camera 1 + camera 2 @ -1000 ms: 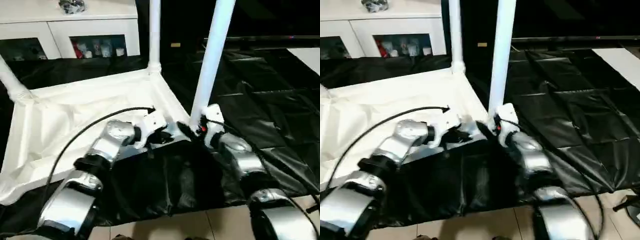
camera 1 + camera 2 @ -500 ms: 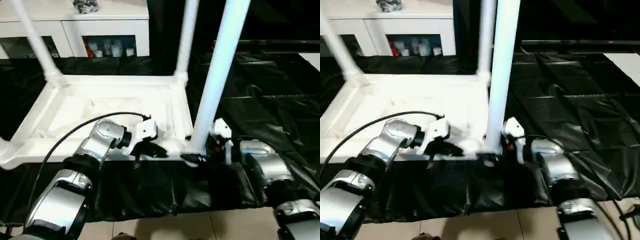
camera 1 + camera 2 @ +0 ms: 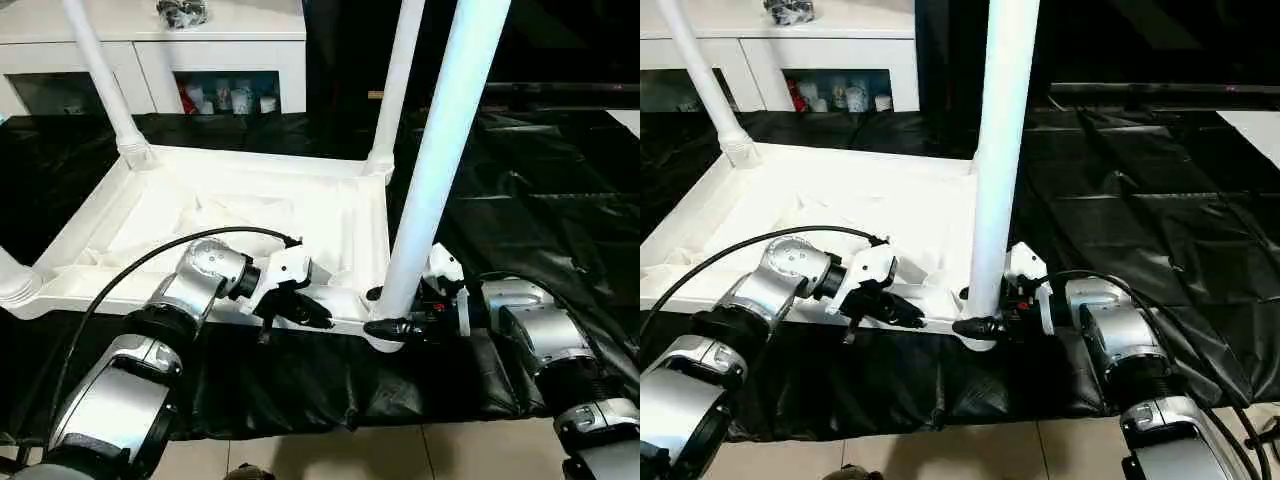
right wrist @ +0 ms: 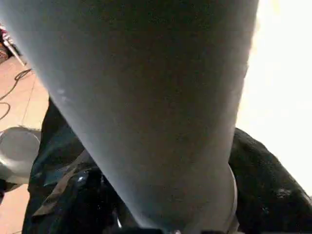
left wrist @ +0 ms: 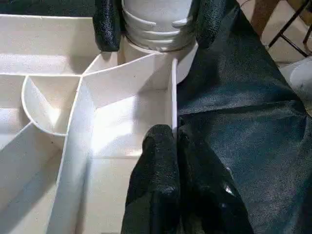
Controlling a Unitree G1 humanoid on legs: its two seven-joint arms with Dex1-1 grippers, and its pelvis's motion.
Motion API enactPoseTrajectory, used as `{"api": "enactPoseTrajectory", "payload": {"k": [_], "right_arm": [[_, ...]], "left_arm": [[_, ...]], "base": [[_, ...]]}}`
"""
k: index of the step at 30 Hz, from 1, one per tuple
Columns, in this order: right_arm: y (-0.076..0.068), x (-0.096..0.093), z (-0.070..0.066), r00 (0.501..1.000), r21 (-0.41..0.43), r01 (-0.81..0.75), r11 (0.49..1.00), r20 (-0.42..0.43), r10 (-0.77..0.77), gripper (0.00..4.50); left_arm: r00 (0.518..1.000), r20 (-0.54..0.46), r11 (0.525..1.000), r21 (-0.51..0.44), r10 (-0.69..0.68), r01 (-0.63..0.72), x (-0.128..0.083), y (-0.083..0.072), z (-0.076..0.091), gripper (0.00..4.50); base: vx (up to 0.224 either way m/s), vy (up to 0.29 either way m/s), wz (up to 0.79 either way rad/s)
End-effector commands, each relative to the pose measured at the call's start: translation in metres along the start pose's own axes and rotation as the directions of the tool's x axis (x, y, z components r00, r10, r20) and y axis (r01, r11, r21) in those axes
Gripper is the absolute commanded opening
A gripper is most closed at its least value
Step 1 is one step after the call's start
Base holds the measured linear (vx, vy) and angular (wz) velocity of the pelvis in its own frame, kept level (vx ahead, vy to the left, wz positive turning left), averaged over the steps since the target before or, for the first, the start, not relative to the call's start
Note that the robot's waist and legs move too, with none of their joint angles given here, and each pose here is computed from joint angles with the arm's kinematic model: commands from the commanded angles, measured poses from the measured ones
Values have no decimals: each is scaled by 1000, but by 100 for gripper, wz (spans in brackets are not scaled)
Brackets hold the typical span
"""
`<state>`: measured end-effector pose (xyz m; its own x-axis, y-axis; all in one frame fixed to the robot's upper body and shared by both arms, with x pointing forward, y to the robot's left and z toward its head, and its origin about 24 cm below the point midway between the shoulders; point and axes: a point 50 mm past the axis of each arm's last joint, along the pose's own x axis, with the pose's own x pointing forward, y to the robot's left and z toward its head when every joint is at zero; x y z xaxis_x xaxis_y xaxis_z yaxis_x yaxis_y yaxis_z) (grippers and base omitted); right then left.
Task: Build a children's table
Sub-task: Rotate leg to tighten
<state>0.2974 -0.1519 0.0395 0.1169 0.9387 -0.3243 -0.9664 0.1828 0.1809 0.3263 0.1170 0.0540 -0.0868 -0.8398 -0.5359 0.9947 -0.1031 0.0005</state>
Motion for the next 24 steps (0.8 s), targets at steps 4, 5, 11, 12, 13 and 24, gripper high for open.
{"api": "enactPoseTrajectory", "payload": {"k": [4,5,11,12,13,24], "right_arm": [[2,41,-4,991,12,125,992,40,-126,271],[-1,43,-4,980,23,189,982,53,-190,270],[-28,56,-6,774,201,610,767,57,-631,269],[-28,56,-6,774,201,610,767,57,-631,269],[-29,56,-5,754,215,631,746,56,-654,269],[-37,73,12,672,189,714,674,84,-736,269]], "left_arm": [[989,7,988,42,145,-145,10,14,18,0],[985,-6,984,41,175,-175,11,16,18,0],[956,49,957,-8,290,-290,32,23,36,0],[956,49,957,-8,290,-290,32,23,36,0],[953,56,955,-13,298,-298,35,24,39,0],[946,118,953,-51,303,-299,58,19,56,0]], "base": [[0,0,0],[0,0,0],[0,0,0],[0,0,0],[0,0,0],[0,0,0]]}}
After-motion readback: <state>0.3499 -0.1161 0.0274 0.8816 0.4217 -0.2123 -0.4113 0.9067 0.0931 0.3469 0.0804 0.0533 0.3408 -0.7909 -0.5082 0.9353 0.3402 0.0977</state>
